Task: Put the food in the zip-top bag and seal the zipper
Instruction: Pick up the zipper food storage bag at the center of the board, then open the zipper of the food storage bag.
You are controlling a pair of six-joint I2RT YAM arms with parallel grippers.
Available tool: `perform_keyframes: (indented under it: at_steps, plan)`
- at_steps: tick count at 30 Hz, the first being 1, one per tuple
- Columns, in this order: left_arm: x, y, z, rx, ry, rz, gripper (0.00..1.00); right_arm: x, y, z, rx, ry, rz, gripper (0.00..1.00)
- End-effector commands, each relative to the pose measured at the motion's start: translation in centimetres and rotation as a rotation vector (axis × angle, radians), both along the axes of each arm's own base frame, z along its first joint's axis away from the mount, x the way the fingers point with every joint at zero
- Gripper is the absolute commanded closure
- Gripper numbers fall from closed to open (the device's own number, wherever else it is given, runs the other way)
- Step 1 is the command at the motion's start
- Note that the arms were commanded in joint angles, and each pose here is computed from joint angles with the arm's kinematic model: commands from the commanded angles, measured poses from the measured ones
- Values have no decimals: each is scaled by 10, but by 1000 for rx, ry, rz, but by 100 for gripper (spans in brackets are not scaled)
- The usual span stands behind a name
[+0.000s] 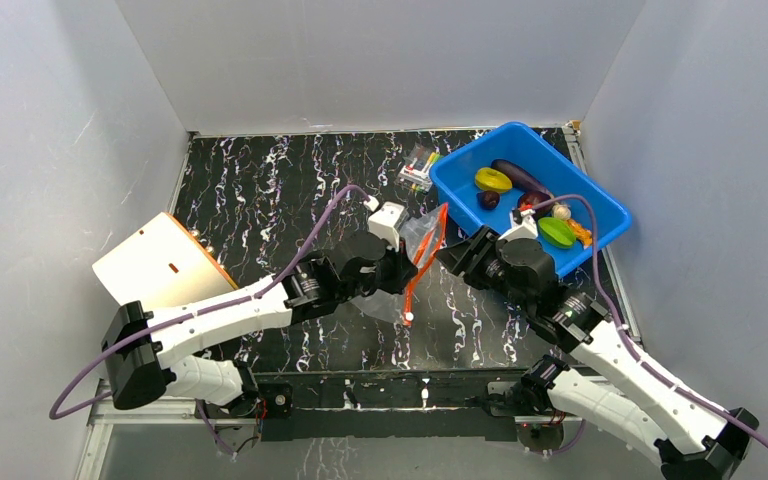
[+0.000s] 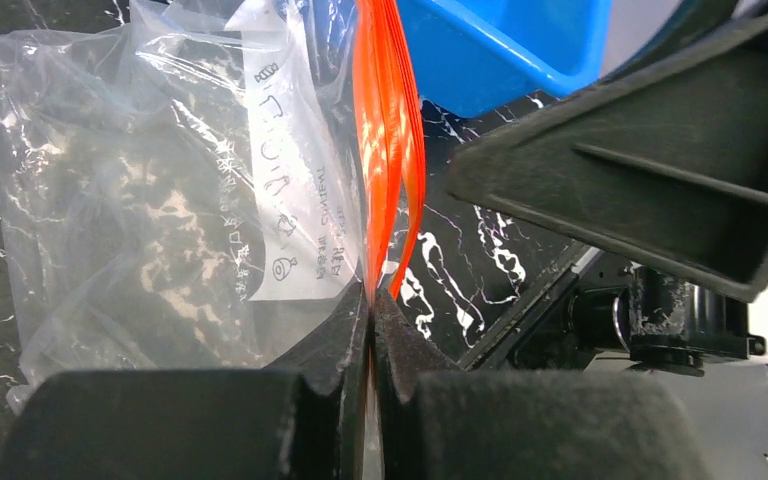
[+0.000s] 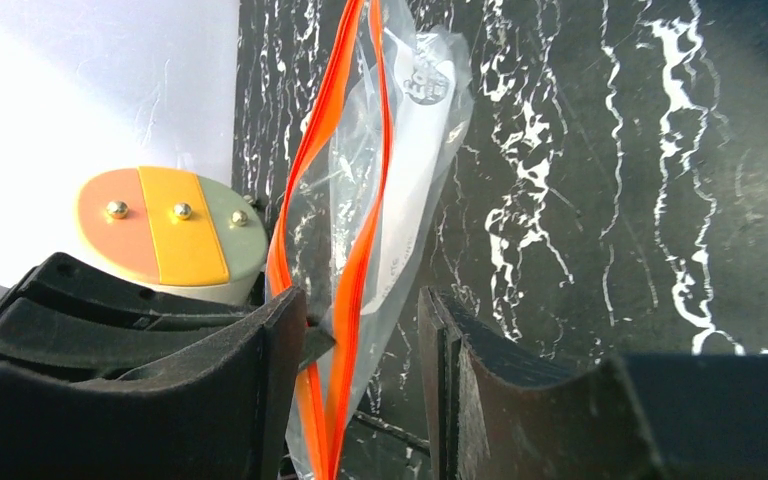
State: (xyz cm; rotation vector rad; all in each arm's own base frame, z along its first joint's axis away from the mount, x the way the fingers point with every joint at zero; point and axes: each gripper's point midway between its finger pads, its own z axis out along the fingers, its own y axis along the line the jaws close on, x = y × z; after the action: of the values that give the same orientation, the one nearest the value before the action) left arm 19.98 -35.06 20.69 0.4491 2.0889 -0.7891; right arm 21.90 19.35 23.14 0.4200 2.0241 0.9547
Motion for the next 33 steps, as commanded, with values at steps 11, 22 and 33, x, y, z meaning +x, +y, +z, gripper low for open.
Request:
perform_keyframes:
  at_steps: [11,22,33]
  plan:
    - [-14,-4,14,-93,35,-42,96,14,29,1,99,-5,45,85]
    - [-6,13,34,-143,38,34,100,13,1,-10,-24,-15,-40,100]
    - [4,43,39,-68,33,155,95,9,-23,-5,-90,-28,-106,100]
